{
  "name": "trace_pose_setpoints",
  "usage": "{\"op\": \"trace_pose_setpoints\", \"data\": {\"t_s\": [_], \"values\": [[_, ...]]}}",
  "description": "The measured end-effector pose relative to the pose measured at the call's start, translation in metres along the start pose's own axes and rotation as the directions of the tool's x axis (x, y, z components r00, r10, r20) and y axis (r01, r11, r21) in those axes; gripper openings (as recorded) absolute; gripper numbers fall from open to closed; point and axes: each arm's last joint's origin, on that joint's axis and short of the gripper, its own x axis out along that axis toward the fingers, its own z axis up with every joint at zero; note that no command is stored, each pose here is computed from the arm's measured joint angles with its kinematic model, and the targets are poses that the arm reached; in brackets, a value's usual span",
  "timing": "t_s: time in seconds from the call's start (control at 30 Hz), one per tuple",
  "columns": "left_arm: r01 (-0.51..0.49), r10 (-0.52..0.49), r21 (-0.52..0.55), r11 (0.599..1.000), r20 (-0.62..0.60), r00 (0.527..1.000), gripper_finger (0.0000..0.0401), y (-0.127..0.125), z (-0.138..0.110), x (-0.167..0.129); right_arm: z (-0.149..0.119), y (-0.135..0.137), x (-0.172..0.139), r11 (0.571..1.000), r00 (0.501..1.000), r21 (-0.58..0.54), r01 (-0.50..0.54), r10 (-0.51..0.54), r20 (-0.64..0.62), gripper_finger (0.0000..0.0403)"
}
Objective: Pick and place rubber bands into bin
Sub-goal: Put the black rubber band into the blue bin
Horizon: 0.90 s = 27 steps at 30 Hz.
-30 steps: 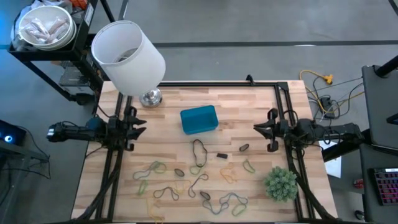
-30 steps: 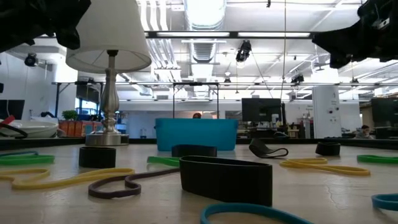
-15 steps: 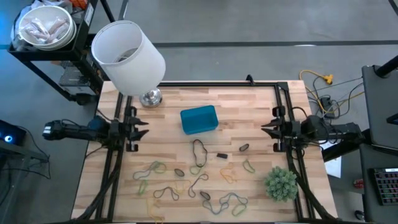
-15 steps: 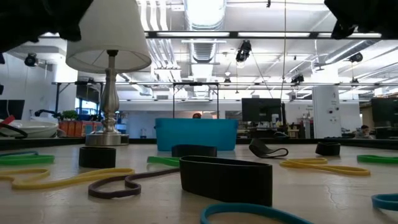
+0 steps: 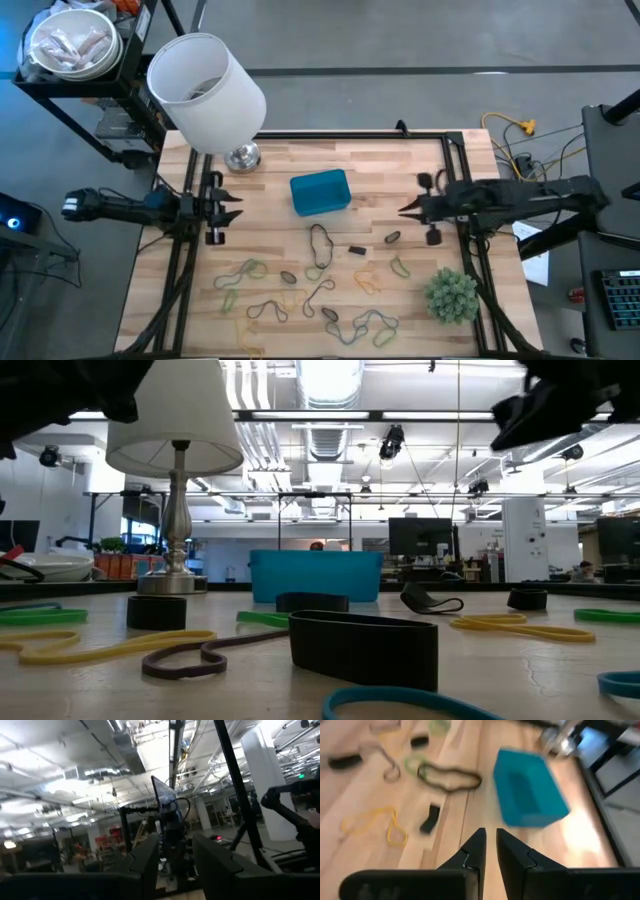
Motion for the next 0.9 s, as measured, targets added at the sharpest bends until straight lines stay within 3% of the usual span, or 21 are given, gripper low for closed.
{"op": "trace_pose_setpoints", "data": {"t_s": [0.27,0.37,0.57,0.7,0.9], "values": [[0.015,-0.032,-0.149,0.989,-0.111,0.993,0.0105,-0.004,-0.014,0.005,0.003,0.003,0.041,1.0,0.967,0.024,-0.013,0.019,-0.255,0.0038],[0.018,-0.05,-0.201,0.979,-0.153,0.987,0.0105,-0.006,-0.019,0.007,-0.001,0.004,0.047,0.999,0.948,0.027,0.027,-0.017,-0.319,0.0038],[0.04,-0.093,-0.227,0.973,-0.227,0.969,0.0105,-0.013,-0.029,0.011,-0.004,0.005,0.056,0.999,0.933,0.023,0.029,-0.019,-0.359,0.0038],[0.044,-0.104,-0.227,0.973,-0.258,0.96,0.0105,-0.014,-0.033,0.013,-0.007,0.008,0.061,0.998,0.925,0.068,-0.019,0.043,-0.378,0.0039],[0.043,-0.101,-0.227,0.973,-0.253,0.962,0.0105,-0.014,-0.03,0.017,-0.01,0.013,0.068,0.998,0.909,0.061,-0.013,0.038,-0.416,0.0061]]}}
